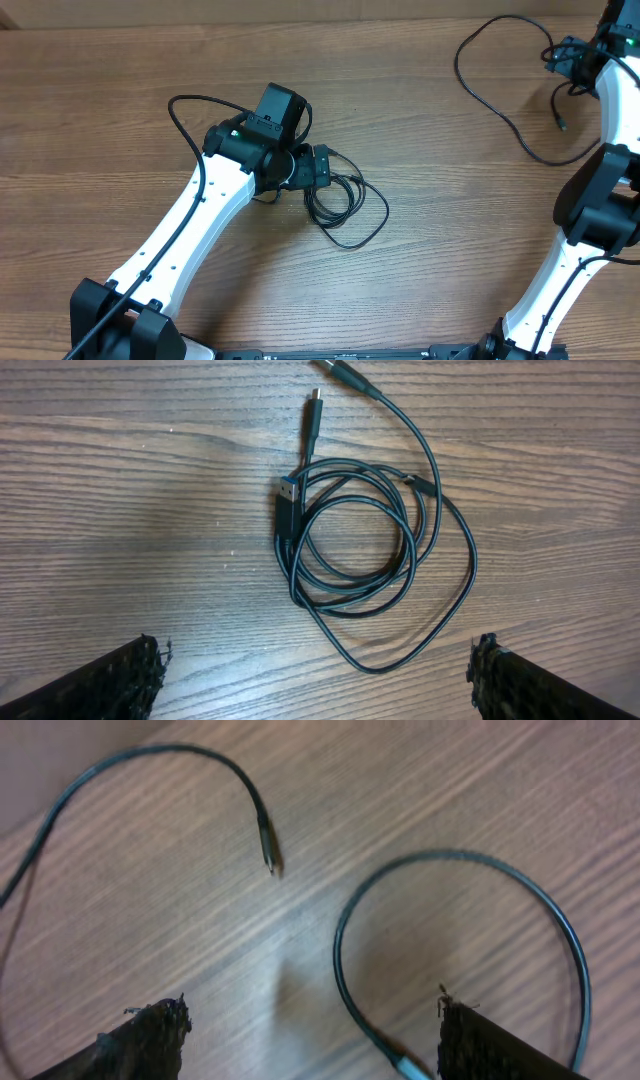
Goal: Untangle cables
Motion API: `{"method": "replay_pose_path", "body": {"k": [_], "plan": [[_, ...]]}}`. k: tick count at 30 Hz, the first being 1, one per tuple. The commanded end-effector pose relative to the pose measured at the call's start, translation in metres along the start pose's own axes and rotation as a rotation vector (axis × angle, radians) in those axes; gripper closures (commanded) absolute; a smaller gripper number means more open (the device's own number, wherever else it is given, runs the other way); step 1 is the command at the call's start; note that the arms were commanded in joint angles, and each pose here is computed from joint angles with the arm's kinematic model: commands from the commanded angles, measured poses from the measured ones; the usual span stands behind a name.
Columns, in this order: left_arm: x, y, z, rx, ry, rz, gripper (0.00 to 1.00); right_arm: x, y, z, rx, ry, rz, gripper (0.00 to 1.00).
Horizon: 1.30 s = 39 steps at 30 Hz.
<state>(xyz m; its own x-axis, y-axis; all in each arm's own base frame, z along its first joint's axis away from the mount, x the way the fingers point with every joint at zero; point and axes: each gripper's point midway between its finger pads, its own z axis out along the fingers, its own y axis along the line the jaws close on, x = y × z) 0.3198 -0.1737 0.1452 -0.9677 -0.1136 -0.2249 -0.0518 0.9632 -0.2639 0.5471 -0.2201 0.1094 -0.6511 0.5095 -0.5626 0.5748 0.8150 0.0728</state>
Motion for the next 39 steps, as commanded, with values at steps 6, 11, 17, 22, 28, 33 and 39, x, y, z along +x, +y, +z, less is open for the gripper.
{"method": "replay_pose_path", "body": {"k": [6, 11, 17, 22, 28, 33, 39], "plan": [[-0.002, 0.004, 0.0, -0.014, -0.009, -0.012, 0.0, 0.023, -0.002, 0.038, 0.012, 0.039, -0.12, 0.35], [-0.002, 0.004, 0.0, -0.014, -0.008, -0.012, 0.01, 0.035, -0.005, 0.054, 0.019, 0.069, -0.143, 0.43], [-0.002, 0.004, 0.0, -0.014, -0.008, -0.012, 0.01, 0.052, -0.008, 0.07, 0.028, 0.116, -0.151, 0.38], [-0.002, 0.004, 0.0, -0.013, -0.008, -0.012, 0.01, 0.062, -0.013, 0.081, 0.035, 0.143, -0.149, 0.41], [-0.002, 0.004, 0.0, -0.014, -0.008, -0.012, 0.0, 0.067, -0.018, 0.081, 0.043, 0.167, -0.146, 0.44], [-0.002, 0.004, 0.0, -0.014, -0.008, -0.012, 0.01, 0.077, -0.013, 0.079, -0.006, 0.211, -0.202, 0.45], [-0.002, 0.004, 0.0, -0.014, -0.008, -0.012, 0.01, 0.085, -0.011, 0.077, -0.025, 0.243, -0.214, 0.57]]}}
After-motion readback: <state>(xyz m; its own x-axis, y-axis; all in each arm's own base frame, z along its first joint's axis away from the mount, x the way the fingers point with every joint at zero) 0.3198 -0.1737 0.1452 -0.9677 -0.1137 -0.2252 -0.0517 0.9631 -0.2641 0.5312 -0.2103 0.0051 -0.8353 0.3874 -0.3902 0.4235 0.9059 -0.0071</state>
